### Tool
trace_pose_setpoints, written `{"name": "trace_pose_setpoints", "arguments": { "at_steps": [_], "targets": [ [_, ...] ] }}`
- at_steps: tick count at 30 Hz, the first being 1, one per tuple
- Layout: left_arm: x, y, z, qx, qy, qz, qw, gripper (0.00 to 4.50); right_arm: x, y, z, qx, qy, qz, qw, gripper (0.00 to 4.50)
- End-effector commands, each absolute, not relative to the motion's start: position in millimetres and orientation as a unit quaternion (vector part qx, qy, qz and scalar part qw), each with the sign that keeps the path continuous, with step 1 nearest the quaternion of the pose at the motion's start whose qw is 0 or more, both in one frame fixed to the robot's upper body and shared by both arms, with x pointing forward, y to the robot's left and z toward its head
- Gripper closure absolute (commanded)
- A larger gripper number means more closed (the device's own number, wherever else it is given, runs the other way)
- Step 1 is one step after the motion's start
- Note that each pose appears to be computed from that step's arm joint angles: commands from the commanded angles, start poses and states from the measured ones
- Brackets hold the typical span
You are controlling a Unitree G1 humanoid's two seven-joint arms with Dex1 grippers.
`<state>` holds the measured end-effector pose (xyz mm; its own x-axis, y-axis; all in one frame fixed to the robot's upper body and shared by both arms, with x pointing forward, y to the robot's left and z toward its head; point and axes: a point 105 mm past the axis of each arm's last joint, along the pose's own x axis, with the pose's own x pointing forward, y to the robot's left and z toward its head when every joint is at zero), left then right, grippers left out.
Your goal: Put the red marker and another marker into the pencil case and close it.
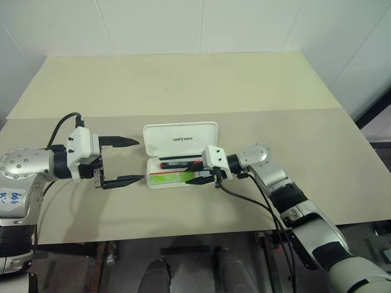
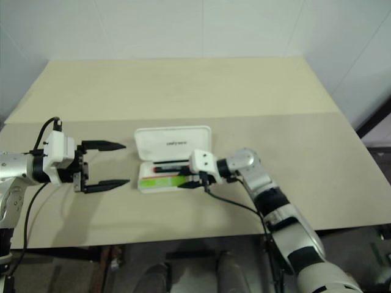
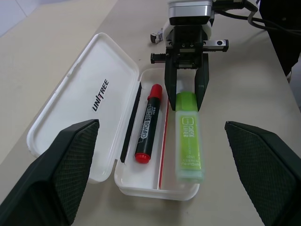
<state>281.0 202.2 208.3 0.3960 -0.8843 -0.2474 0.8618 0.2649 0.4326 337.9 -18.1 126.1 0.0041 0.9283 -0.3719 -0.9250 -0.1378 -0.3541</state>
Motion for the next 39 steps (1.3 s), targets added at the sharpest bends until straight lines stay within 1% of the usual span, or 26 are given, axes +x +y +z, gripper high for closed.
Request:
{"name": "trace_pose_setpoints", "arguments": {
  "at_steps": [1,5,10,19,28,32,35,39],
  "targets": [
    [277.7,198.2,215.4,0.263,-0.039,-0.551,0.791,0.00,346.8,-22.5,139.4,-0.267,-0.018,0.690,0.673,3.41],
    [278.7,197.7,214.8,0.263,-0.039,-0.552,0.790,0.00,345.2,-24.3,136.8,-0.270,-0.013,0.693,0.669,3.41],
    [280.1,196.8,214.7,0.262,-0.041,-0.553,0.790,0.00,348.4,-25.4,146.0,-0.257,-0.016,0.690,0.677,3.41],
    [280.8,197.4,211.8,0.263,-0.041,-0.554,0.789,0.00,346.3,-23.8,161.9,-0.223,-0.026,0.695,0.683,3.41],
    [280.2,198.3,209.1,0.265,-0.040,-0.556,0.787,0.00,344.4,-24.3,163.8,-0.225,-0.026,0.699,0.679,3.41],
    [279.8,198.3,208.4,0.266,-0.039,-0.557,0.786,0.00,340.4,-21.8,163.7,-0.220,-0.026,0.705,0.673,3.41],
    [279.4,199.0,207.5,0.266,-0.037,-0.557,0.786,0.00,335.6,-17.9,169.4,-0.204,-0.028,0.714,0.669,3.41],
    [279.5,197.9,207.1,0.267,-0.038,-0.559,0.784,0.00,337.9,-18.3,166.4,-0.209,-0.020,0.712,0.671,3.41]
  ]
}}
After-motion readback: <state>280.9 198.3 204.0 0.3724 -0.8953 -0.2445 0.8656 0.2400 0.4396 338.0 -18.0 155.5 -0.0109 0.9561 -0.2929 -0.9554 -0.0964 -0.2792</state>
